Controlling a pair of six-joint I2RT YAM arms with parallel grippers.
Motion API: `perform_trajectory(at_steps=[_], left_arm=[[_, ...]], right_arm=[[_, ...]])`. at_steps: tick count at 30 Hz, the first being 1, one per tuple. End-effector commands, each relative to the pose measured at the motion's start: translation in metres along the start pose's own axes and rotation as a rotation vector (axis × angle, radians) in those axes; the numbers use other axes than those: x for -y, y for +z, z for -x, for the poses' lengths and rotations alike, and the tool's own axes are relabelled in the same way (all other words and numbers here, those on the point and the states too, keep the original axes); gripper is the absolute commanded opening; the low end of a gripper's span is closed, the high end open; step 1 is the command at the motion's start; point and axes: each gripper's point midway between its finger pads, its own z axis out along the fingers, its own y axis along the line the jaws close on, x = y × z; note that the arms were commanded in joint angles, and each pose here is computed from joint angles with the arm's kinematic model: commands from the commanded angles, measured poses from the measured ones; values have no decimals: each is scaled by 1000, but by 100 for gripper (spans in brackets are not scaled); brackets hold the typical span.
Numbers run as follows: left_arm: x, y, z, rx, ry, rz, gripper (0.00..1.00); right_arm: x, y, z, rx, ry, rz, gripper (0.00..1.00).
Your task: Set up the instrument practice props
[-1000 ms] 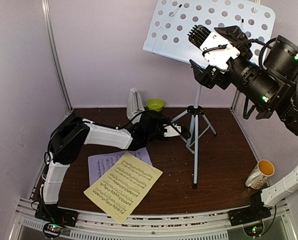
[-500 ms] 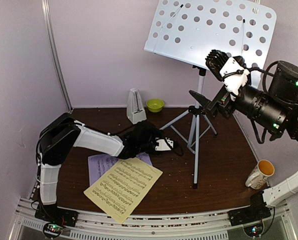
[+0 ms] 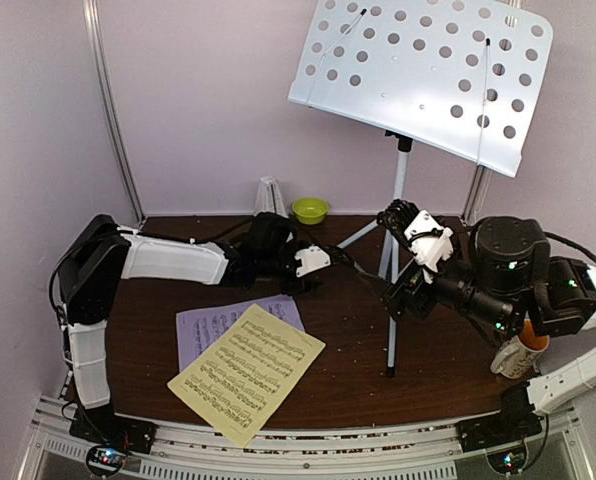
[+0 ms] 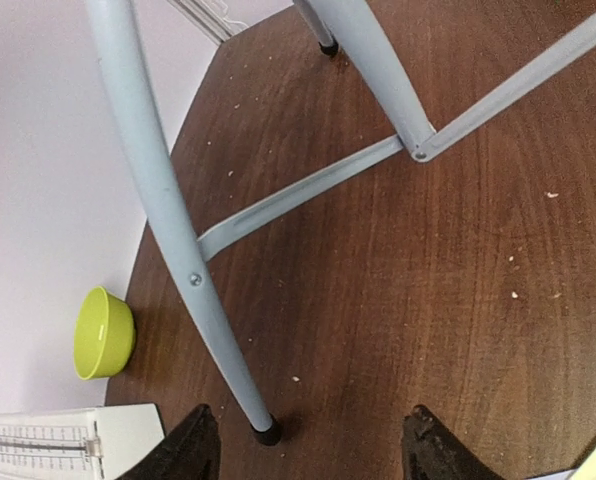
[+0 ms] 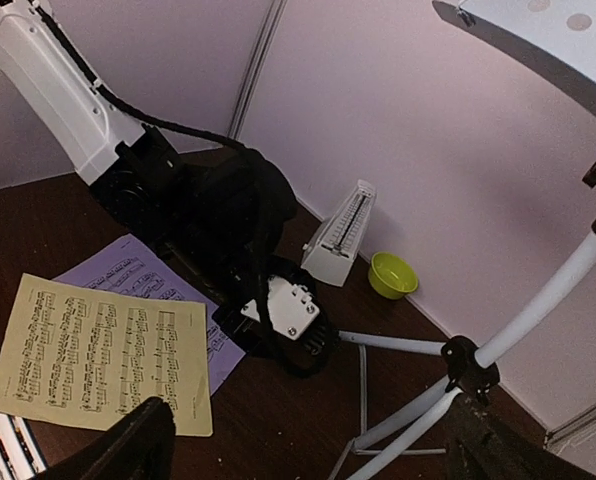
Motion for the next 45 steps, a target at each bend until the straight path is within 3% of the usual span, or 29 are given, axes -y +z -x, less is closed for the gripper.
perform_trajectory(at_steps=[1, 12, 22, 45], left_arm=[[-22, -20, 31, 142, -179, -78, 64], [-44, 15, 46, 160, -210, -203, 60], [-49, 44, 45, 145, -250, -220, 56], [-44, 43, 41, 140, -257, -226, 8]], right_arm=[[10, -1, -18, 4, 261, -82, 94], [34, 29, -106, -131, 497, -228, 85], [58, 51, -136, -136, 611, -217, 84], [62, 81, -139, -174, 589, -202, 83]])
